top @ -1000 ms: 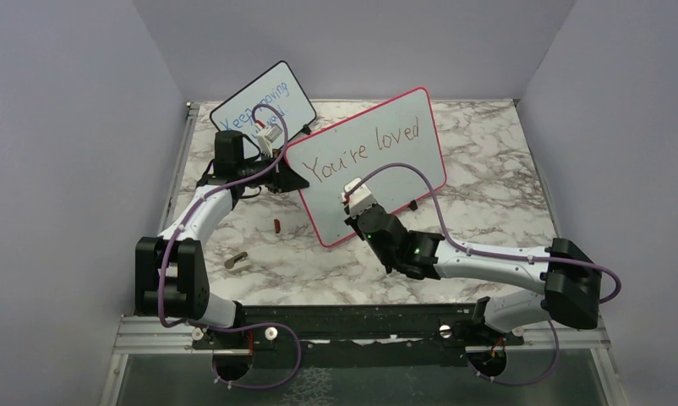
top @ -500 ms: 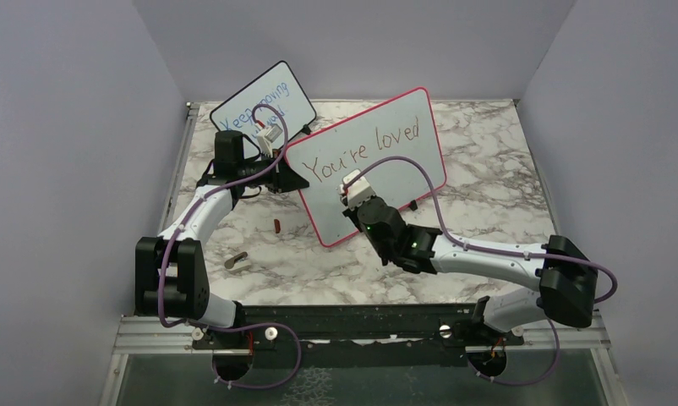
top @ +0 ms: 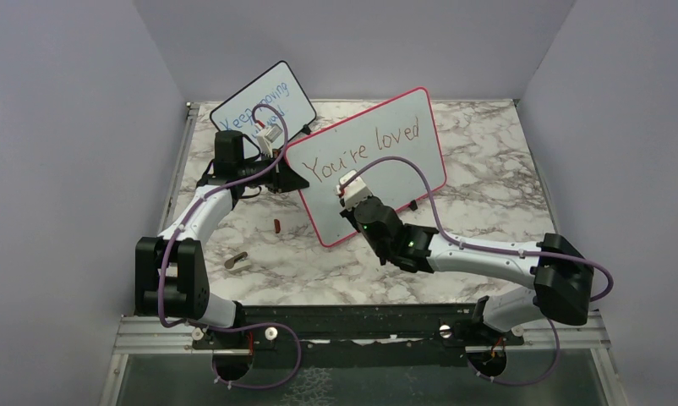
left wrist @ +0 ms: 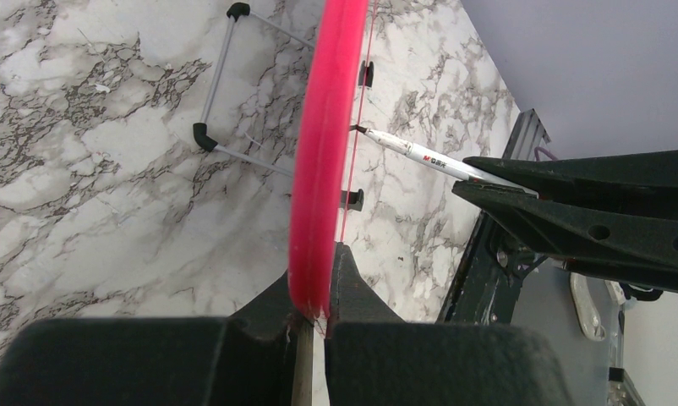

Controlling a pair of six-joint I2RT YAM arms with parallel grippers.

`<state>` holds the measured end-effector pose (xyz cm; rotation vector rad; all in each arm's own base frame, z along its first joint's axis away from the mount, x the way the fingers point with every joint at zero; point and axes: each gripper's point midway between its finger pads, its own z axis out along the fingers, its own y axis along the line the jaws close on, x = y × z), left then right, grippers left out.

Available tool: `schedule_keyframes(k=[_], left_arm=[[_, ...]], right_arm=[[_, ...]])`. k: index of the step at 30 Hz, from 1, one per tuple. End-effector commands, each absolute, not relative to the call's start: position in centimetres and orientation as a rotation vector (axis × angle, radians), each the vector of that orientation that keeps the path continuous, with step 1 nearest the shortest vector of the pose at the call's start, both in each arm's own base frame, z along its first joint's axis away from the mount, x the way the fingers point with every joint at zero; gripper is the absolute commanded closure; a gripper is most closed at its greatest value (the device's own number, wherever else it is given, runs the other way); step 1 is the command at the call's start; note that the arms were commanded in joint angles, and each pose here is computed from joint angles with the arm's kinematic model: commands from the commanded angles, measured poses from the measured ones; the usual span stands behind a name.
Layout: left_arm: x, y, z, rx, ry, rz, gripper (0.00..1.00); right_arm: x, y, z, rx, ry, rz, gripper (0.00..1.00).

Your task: Write a sentence on the whiteboard

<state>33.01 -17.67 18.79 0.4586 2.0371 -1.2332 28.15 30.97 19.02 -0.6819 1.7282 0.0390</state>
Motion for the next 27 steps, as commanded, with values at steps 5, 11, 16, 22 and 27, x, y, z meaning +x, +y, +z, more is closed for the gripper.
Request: schedule_keyframes(k=[5,11,16,22,27], left_arm=[[33.7,-16.3,16.9,0.367,2.129,-1.121,1.0],[33.7,-16.3,16.9,0.365,2.13,-1.118,1.0],[33.7,-16.3,16.8,0.365,2.133,-1.115,1.0],[33.8,-16.3,16.8,0.363,2.134,-1.114,1.0],[33.8,-16.3,16.7,0.362,2.135,-1.114,1.0]], right_arm=[[27.9,31.2,18.1,-0.698,1.773,0.055,0.99],[27.3,30.7,17.1,-0.716,1.807,0.058,1.0],[26.8,30.6,16.4,-0.734,1.836,0.074,0.99],[26.4,30.5,15.8,-0.741,1.858,0.089,1.0],[25.9,30.0,14.9,-0.782,1.888,0.072,1.0]])
